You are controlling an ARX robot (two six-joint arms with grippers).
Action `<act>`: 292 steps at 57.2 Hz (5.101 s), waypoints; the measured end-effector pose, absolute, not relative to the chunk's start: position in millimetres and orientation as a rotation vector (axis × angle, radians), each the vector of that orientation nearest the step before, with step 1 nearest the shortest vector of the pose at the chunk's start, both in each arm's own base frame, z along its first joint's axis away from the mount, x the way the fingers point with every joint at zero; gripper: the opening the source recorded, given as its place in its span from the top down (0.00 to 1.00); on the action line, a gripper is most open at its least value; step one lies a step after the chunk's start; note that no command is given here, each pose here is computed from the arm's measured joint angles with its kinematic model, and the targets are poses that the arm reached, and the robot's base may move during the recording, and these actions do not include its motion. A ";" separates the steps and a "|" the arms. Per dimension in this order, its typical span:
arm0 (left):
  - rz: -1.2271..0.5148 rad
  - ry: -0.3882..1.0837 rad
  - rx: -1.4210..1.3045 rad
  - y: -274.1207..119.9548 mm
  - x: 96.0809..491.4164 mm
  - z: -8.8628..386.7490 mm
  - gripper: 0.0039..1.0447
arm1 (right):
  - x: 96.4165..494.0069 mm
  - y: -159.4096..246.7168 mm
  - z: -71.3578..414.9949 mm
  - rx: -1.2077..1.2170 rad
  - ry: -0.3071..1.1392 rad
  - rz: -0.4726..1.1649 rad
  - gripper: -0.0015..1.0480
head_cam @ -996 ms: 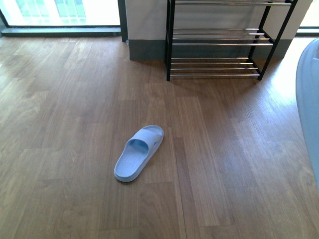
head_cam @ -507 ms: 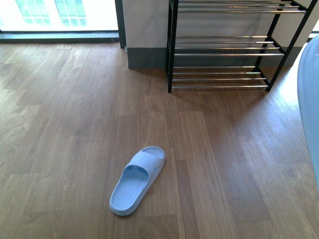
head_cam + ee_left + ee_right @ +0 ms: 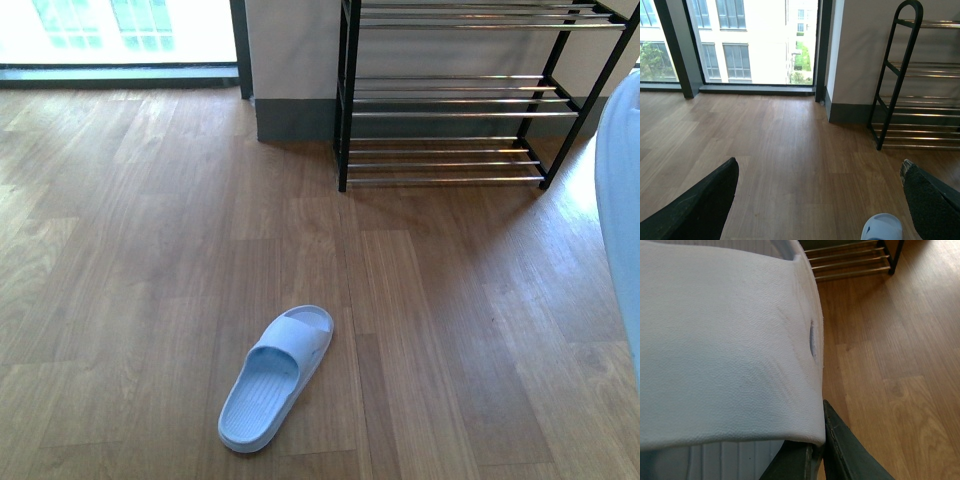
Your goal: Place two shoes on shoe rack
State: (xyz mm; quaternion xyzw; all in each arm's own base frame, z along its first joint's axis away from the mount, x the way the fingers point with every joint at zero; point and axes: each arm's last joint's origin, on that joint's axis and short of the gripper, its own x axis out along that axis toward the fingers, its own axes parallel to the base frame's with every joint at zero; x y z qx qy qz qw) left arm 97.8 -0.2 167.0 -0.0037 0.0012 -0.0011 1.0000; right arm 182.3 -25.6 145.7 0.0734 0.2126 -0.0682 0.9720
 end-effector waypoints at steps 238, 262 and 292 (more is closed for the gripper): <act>0.136 0.488 0.315 -25.0 260.6 146.4 0.99 | 182.2 -25.6 145.6 0.148 0.430 -0.138 0.99; 0.191 0.445 0.268 -16.6 233.4 161.3 0.99 | 182.2 -25.7 145.7 0.148 0.429 -0.139 0.99; 0.191 0.446 0.266 -16.6 233.3 161.2 0.99 | 182.2 -25.6 145.9 0.148 0.428 -0.138 0.99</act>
